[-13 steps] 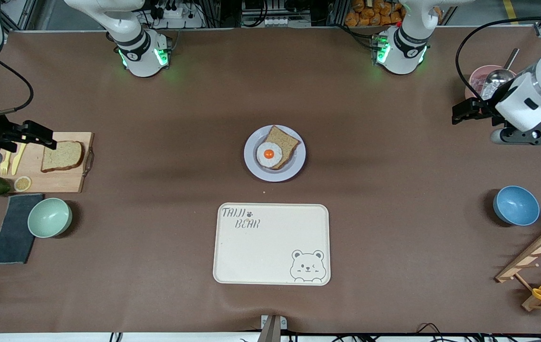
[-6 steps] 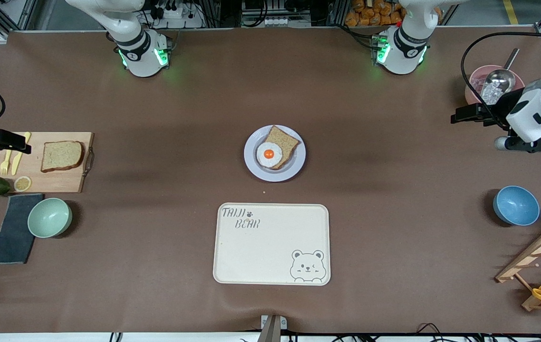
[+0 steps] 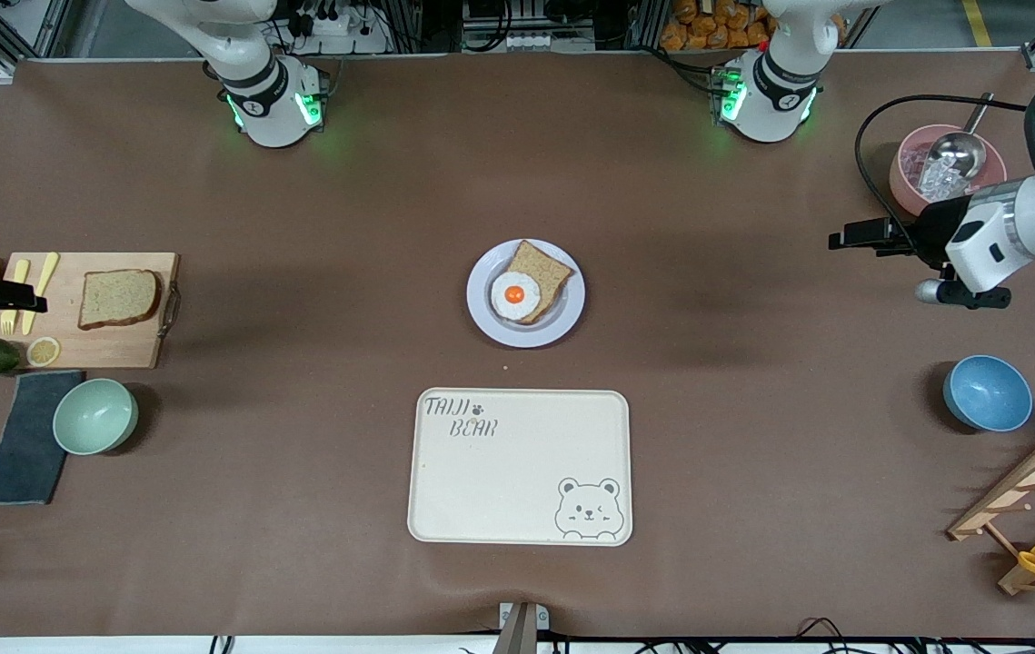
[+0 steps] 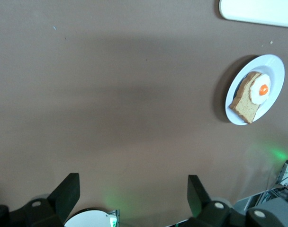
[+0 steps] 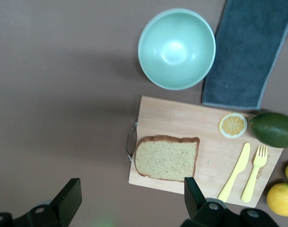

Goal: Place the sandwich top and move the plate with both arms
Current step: 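Move the right gripper toward the bread slice on the cutting board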

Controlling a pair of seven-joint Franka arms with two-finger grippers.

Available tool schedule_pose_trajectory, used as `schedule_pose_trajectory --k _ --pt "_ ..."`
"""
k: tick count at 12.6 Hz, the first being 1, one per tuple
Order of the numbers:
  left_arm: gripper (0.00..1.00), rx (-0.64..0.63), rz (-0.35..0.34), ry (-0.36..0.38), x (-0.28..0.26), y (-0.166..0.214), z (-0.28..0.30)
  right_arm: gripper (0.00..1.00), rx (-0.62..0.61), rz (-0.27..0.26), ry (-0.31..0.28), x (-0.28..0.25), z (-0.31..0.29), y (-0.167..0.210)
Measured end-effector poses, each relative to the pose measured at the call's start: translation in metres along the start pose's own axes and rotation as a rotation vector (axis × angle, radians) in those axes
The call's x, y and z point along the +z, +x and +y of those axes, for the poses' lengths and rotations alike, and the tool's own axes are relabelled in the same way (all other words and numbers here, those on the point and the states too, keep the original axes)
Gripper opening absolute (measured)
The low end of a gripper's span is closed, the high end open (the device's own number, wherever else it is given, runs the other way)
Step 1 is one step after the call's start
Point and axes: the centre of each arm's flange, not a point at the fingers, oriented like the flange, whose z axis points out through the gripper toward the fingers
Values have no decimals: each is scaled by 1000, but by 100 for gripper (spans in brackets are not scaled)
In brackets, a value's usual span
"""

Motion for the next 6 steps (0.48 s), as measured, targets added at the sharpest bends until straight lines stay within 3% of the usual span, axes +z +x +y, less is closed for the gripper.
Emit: schedule_pose_trajectory --k 6 --pt "100 153 -36 -182 52 -21 -59 83 -40 47 85 88 74 -34"
